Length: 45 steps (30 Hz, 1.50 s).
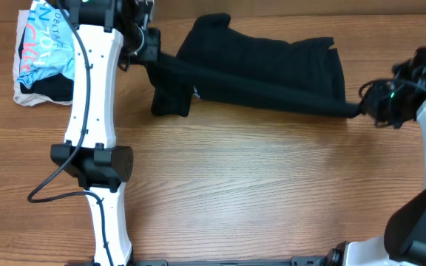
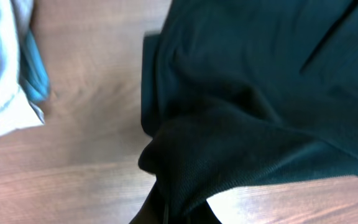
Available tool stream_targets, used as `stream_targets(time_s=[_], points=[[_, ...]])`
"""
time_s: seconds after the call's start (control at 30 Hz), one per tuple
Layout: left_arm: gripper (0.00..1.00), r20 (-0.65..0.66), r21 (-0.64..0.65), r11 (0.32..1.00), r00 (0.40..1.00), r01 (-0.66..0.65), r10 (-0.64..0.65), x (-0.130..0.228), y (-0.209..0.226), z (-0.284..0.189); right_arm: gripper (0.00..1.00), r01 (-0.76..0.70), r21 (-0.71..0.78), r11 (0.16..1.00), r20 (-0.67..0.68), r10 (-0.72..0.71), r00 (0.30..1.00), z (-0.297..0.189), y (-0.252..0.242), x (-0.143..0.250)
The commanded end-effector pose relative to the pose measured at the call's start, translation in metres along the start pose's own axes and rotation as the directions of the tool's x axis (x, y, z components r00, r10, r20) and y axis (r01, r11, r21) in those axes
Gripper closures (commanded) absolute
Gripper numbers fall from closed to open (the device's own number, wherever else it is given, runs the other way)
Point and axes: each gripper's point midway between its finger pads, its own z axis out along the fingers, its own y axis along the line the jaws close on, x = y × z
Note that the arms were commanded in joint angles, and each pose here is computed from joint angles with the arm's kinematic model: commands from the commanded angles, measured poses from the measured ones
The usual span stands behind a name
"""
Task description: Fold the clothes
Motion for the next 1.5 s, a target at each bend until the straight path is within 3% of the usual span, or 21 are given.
stream_targets(time_s=[0.0,0.37,0.63,0.77,1.0,1.23,1.47], points=[[0.96,-0.064,-0.007,0.999,0.997,0.038,-0.038,0.025,-0.003,-0.005,0.96,-0.028,0.023,0.999,0.041,0.027,0.999,-0.02,-0.009,0.023],[0.96,-0.285,-0.096,0.992,0.953,0.08,-0.105,0.126,0.006,-0.008,0.96,-0.066,0.042,0.997,-0.011,0.066,0.998,-0.05,-0.03,0.125],[0.96,-0.417,-0.107,0.994,0.906,0.022,-0.066,0.172,-0.007,0.029,0.96,-0.124,0.109,0.986,-0.033,0.128,0.991,-0.063,-0.043,0.148],[0.96,-0.351,-0.094,0.995,0.935,0.022,-0.054,0.158,-0.008,0.054,0.96,-0.15,0.132,0.98,-0.021,0.155,0.988,-0.057,-0.047,0.14],[0.96,-0.097,-0.052,0.997,0.993,0.064,-0.069,0.095,-0.009,0.071,0.96,-0.17,0.152,0.974,-0.026,0.176,0.984,-0.033,-0.05,0.12],[0.94,0.096,-0.017,0.999,0.995,0.041,-0.039,0.046,-0.02,0.075,0.96,-0.174,0.152,0.973,-0.026,0.18,0.983,-0.006,-0.052,0.098],[0.92,0.156,-0.004,1.0,0.987,0.023,-0.022,0.027,-0.028,0.087,0.96,-0.175,0.173,0.969,-0.043,0.185,0.982,0.022,-0.058,0.085]])
